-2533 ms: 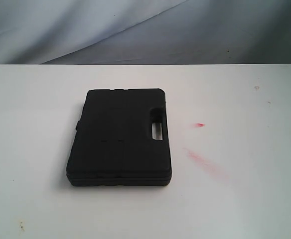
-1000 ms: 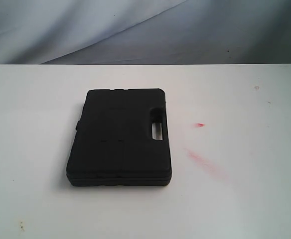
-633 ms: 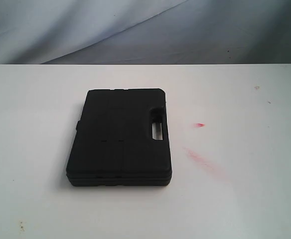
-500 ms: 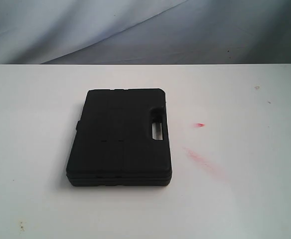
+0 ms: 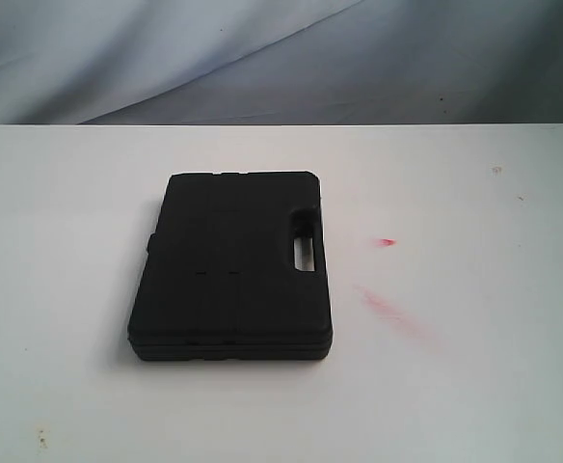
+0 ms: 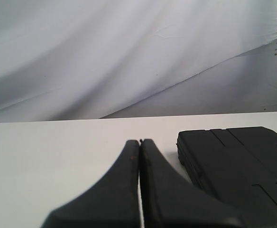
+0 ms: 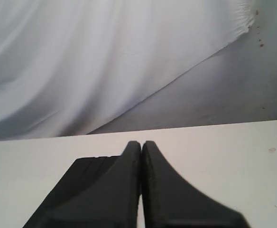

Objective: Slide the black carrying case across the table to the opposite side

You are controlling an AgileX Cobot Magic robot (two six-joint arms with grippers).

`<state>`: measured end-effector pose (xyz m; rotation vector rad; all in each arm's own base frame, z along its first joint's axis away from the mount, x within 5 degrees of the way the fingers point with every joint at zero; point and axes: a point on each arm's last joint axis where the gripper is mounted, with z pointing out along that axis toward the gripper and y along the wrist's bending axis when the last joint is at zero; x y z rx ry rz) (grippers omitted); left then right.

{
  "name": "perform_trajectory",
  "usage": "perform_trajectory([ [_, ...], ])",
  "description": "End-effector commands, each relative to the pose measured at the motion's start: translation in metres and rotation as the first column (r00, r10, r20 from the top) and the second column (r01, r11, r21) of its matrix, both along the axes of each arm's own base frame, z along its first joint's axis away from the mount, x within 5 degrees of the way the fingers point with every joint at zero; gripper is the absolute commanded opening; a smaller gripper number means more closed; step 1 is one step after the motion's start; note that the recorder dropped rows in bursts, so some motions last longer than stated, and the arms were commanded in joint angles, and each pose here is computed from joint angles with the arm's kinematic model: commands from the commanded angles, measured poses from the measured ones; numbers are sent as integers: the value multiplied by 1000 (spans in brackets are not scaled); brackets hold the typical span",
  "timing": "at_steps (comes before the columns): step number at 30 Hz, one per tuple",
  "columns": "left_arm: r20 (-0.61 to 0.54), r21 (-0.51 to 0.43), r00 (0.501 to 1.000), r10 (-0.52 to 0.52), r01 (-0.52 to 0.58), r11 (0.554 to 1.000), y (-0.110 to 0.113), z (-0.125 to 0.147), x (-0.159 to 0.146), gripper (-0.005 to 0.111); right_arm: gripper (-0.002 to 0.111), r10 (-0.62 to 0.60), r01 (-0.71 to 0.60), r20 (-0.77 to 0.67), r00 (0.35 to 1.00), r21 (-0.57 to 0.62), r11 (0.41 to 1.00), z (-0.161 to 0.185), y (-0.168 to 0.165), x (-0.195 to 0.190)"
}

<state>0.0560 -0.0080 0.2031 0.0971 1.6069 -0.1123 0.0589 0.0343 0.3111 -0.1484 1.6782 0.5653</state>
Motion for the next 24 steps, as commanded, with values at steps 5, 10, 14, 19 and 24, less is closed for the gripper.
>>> perform_trajectory([
  [5,-2,5,1000,3,-3,1000,0,-1,0,0,0,136,-150,-150,979,-81,985,38,25,46],
  [10,-2,5,1000,3,-3,1000,0,-1,0,0,0,156,-179,-213,965,-93,980,54,35,77],
  [14,-2,5,1000,3,-3,1000,0,-1,0,0,0,167,-201,-281,945,-98,975,58,45,106],
  [19,-2,5,1000,3,-3,1000,0,-1,0,0,0,164,-205,-357,920,-81,975,56,55,140],
  [24,-2,5,1000,3,-3,1000,0,-1,0,0,0,197,-256,-423,884,-88,963,49,74,165],
])
